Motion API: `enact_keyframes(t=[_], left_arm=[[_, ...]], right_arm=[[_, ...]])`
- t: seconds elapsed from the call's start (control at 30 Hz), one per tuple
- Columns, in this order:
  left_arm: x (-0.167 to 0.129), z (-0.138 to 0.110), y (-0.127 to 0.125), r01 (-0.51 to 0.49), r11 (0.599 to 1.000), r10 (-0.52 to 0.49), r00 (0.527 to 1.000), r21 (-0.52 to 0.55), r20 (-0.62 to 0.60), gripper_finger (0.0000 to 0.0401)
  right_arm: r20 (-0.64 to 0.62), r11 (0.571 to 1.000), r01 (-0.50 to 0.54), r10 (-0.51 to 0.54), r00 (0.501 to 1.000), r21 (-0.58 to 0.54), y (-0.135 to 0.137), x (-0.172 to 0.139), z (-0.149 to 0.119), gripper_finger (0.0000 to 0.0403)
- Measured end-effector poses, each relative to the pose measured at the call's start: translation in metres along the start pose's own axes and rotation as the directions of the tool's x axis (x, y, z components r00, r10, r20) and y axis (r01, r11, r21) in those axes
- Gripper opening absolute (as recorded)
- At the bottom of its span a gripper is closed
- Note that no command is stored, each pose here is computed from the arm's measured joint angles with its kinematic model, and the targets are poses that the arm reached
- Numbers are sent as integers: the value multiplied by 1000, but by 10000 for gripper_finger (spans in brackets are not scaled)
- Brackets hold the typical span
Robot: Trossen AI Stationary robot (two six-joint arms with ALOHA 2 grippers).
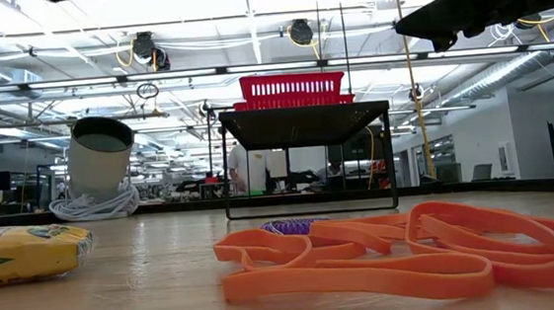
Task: Pick & Place Office Desk Supplies
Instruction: Put the yellow pack of crayon in the top right red bin on the shelf
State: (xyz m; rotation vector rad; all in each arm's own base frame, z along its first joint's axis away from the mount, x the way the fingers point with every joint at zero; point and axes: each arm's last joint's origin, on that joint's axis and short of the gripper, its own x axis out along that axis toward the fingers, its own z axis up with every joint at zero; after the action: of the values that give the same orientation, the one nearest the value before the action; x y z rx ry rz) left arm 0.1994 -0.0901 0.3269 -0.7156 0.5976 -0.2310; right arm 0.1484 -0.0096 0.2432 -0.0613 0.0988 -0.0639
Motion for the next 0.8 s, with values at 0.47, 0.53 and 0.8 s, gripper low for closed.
enact_keyframes(t=[0.47, 0.53, 0.8], left_arm=[[69, -102, -18, -404, 770, 167, 875, -495, -455, 228], [69, -113, -14, -509, 678, 230, 832, -530, -505, 227], [71, -142, 4, -754, 328, 453, 654, -569, -606, 227]], right_arm=[[0, 1000, 0, 0, 1000, -1, 0, 0, 0, 50], [0, 1000, 0, 0, 1000, -1, 0, 0, 0, 50], [0, 1000, -1, 1, 1000, -3, 0, 0, 0, 50]])
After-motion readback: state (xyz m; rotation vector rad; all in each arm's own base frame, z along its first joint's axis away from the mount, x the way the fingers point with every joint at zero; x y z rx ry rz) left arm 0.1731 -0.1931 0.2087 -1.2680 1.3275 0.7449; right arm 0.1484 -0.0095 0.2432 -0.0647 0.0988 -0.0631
